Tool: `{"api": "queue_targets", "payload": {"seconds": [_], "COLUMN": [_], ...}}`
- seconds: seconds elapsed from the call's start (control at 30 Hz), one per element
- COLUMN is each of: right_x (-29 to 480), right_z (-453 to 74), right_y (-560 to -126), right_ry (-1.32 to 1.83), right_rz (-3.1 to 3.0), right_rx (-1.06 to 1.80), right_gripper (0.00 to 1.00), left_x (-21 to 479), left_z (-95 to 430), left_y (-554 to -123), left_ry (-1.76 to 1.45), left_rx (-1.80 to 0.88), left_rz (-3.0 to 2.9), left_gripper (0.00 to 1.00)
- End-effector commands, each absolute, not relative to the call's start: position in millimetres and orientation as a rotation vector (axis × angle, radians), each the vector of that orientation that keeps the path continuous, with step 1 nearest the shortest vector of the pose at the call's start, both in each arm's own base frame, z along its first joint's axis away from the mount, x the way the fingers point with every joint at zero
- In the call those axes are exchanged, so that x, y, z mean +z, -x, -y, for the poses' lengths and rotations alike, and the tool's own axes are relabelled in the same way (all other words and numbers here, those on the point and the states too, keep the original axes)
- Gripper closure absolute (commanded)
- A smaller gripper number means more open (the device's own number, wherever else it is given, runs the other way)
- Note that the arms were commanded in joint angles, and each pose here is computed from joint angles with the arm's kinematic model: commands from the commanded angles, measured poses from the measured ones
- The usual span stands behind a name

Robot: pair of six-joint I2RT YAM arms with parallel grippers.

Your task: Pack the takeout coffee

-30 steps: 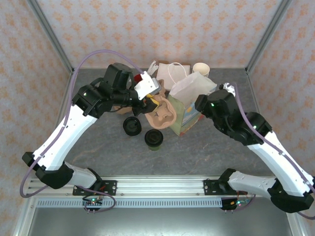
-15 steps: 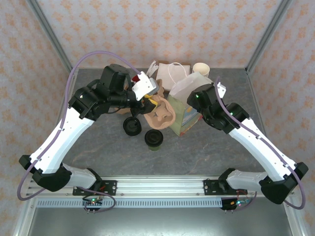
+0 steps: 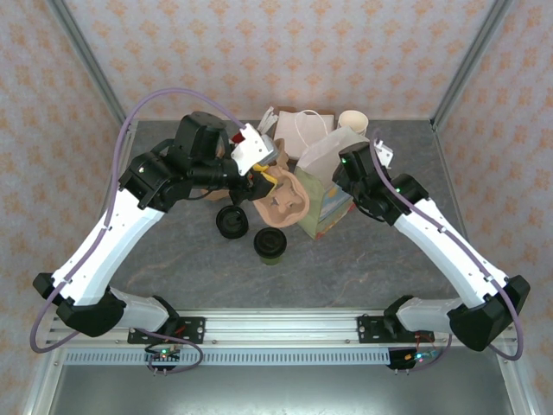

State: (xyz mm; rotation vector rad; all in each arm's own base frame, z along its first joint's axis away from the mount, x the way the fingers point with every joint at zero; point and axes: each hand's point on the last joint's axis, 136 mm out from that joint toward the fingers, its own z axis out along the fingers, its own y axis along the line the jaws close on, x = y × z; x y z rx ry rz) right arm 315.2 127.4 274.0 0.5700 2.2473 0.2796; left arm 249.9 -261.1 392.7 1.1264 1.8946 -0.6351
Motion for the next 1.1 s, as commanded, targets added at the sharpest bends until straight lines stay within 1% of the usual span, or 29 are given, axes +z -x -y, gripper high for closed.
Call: {"api": "queue_targets", "payload": {"seconds": [0.0,0.03,0.07,0.1,0.13,0.23,0.5,0.63,1.07], "right_x": [275,276,278,280,282,292,312,313,302], "right_z": [-126,-127,-127,-131,-131,-127,-120,-127,-143], "right_y": [-314,-313,-311,-310,-307,-297,-268,-253,-225], "right_ry": [-0.517,-0.495,-0.465,-0.409,-0.375,-0.307,-0.081,0.046,0.281], "right_rz": [-2.265,-2.272,-2.282,-2.296,-2.303,-2.306,-2.341,-2.350,-2.328], "right_rx": [0.257,0.253,0.249,0.260,0.263,0.249,0.228,0.292,0.431], "right_gripper": [0.61,0.65,0.71,0.82,0.89,0.96,0.98,0.98,1.00], "left_x": [425,428,431,433,435,442,463,465,407], "left_z": [269,270,272,273,274,277,292,299,334], "left_y": [-244,-243,-241,-238,-236,-229,-207,-204,-219], "left_ry": [-1.096,-1.093,-1.091,-1.095,-1.099,-1.094,-1.091,-1.082,-1.124], "left_rx": [-0.723,-0.738,-0.756,-0.775,-0.787,-0.836,-0.990,-1.049,-1.187], "left_rz": [-1.805,-1.802,-1.801,-1.799,-1.802,-1.802,-1.764,-1.775,-1.972], "left_gripper": [0.68,0.67,0.66,0.66,0.66,0.66,0.63,0.62,0.62]}}
